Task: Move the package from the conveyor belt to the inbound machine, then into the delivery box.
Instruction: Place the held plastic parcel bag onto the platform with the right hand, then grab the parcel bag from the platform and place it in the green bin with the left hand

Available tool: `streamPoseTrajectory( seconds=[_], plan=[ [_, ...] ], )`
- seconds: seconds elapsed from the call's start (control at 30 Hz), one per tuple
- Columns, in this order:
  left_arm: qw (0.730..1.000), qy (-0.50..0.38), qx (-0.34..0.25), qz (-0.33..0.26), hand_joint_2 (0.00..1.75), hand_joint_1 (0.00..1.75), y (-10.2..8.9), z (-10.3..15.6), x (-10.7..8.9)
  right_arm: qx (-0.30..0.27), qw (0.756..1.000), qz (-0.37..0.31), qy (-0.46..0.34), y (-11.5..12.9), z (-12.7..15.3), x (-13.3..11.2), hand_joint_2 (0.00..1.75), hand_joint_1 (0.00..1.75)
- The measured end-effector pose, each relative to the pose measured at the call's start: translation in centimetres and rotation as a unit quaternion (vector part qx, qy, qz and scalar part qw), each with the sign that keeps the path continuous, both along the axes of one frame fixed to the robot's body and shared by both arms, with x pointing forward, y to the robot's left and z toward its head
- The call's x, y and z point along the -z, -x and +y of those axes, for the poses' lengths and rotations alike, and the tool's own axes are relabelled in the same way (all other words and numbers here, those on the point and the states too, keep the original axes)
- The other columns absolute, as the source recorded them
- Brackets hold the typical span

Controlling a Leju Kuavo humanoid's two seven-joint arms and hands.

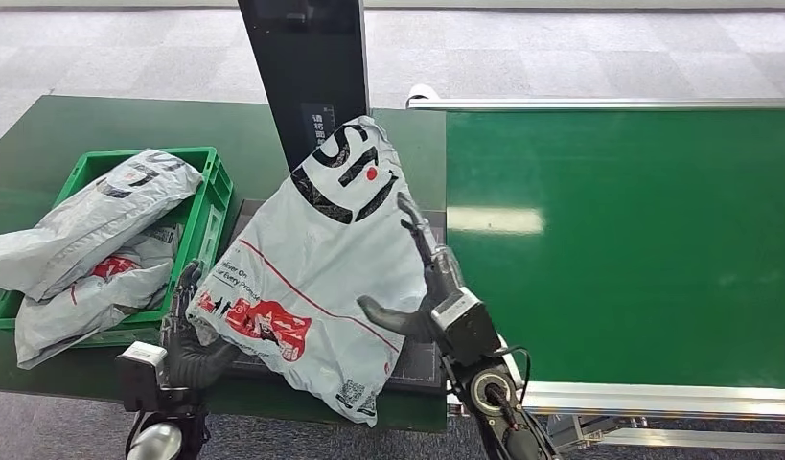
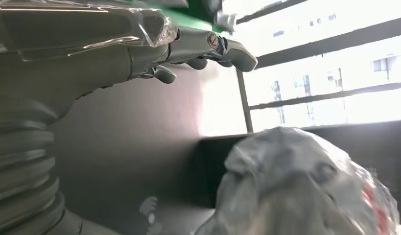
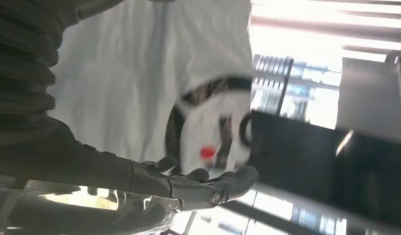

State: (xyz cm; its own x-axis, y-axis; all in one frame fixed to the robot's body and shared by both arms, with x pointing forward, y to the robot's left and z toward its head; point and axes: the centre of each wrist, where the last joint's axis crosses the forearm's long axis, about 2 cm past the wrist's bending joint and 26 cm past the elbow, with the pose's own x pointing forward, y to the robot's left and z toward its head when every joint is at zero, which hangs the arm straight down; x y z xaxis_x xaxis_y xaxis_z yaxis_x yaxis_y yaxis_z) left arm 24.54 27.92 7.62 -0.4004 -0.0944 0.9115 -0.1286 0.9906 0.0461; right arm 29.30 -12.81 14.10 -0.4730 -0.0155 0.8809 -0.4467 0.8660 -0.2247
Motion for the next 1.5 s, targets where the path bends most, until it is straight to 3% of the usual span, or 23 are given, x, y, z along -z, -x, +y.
streamPoseTrajectory(
  seconds=[0.23, 0.37, 0.6, 0.87, 1.0, 1.1, 1.5],
  plan=[
    [0.993, -0.086, -0.077, 0.012, 1.75, 0.0, 1.5, 4.1, -0.3, 0.122, 0.991, 0.045, -0.037, 2.1, -7.0, 3.0, 1.75, 0.0],
    [0.964, -0.212, -0.159, 0.027, 1.75, 0.0, 2.4, 7.2, -0.5, 0.17, 0.983, 0.06, -0.046, 4.4, -9.9, 4.3, 1.75, 0.0],
    [0.933, -0.284, -0.218, 0.039, 1.75, 0.0, 3.0, 10.2, -0.7, 0.199, 0.977, 0.06, -0.05, 5.9, -11.8, 4.3, 1.75, 0.0],
    [0.87, -0.404, -0.278, 0.052, 1.75, 0.0, 4.2, 13.7, -0.2, 0.215, 0.973, 0.062, -0.059, 7.0, -12.6, 4.6, 1.75, 0.0],
    [0.837, -0.475, -0.268, 0.046, 1.75, 0.0, 4.9, 13.1, 0.7, 0.224, 0.97, 0.06, -0.071, 7.2, -13.0, 4.5, 1.75, 0.0],
    [0.828, -0.502, -0.245, 0.045, 1.75, 0.0, 5.4, 11.9, 1.7, 0.236, 0.967, 0.057, -0.076, 7.5, -13.3, 4.5, 1.75, 0.0],
    [0.874, -0.453, -0.171, 0.034, 1.75, 0.0, 6.7, 5.6, 4.4, 0.274, 0.956, 0.045, -0.09, 7.7, -14.8, 4.0, 1.75, 0.0]
  ],
)
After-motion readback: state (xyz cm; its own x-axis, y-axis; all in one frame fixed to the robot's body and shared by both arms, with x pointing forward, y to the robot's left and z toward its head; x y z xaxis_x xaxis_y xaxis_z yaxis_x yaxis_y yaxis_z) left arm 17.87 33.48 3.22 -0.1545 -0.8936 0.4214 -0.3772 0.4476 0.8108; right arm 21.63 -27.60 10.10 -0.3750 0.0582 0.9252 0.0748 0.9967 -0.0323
